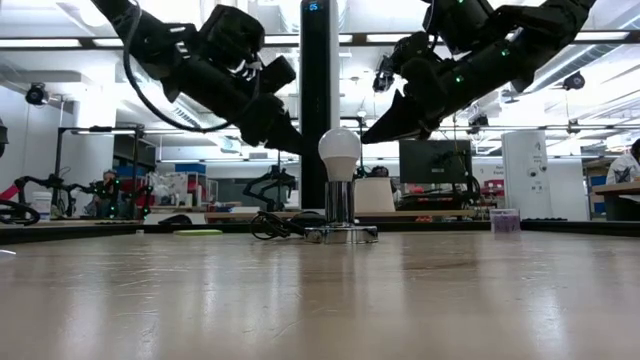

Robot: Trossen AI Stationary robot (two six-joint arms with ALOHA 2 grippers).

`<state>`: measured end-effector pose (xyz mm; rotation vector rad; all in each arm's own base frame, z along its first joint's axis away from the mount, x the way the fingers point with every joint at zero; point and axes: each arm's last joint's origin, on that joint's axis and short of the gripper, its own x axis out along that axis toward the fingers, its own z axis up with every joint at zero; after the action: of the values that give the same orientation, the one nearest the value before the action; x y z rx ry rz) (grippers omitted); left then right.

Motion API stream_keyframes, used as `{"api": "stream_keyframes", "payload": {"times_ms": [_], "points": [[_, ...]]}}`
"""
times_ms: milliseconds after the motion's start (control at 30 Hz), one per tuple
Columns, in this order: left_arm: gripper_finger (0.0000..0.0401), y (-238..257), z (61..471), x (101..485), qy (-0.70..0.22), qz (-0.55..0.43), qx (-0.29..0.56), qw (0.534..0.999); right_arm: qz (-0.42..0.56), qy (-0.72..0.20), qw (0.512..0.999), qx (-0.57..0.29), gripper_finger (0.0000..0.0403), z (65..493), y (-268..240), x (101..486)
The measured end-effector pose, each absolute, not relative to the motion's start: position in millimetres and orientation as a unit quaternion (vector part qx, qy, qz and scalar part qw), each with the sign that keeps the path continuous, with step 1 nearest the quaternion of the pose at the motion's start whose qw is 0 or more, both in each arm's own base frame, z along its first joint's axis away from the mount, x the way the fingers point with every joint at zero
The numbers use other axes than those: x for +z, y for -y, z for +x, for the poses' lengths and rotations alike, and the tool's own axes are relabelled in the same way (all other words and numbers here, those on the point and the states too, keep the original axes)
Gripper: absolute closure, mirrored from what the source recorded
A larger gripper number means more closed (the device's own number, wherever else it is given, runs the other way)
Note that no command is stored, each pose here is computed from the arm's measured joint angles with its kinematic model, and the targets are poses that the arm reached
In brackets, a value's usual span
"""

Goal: Screw lightbulb
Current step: Remove the lightbulb from the lamp

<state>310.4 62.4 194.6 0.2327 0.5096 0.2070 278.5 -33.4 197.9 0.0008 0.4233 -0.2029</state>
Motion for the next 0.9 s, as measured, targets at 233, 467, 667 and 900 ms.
{"api": "stream_keyframes", "payload": {"times_ms": [233, 467, 667, 900], "points": [[0.0401, -62.9, 315.0, 187.8, -0.248, 0.112, 0.099, 0.957, 0.0, -0.218, 0.971, -0.102, 0.0403, 281.1, 33.9, 192.0], [0.0401, -58.5, 311.3, 190.6, -0.256, 0.1, 0.064, 0.959, -0.013, -0.217, 0.965, -0.144, 0.0403, 280.2, 36.7, 192.9], [0.0401, -59.3, 305.7, 196.0, -0.268, 0.104, 0.088, 0.954, -0.017, -0.217, 0.967, -0.132, 0.0403, 280.2, 35.2, 193.6], [0.0401, -61.7, 308.3, 195.7, -0.258, 0.108, 0.105, 0.954, -0.006, -0.216, 0.971, -0.101, 0.0403, 280.7, 33.1, 193.4]]}}
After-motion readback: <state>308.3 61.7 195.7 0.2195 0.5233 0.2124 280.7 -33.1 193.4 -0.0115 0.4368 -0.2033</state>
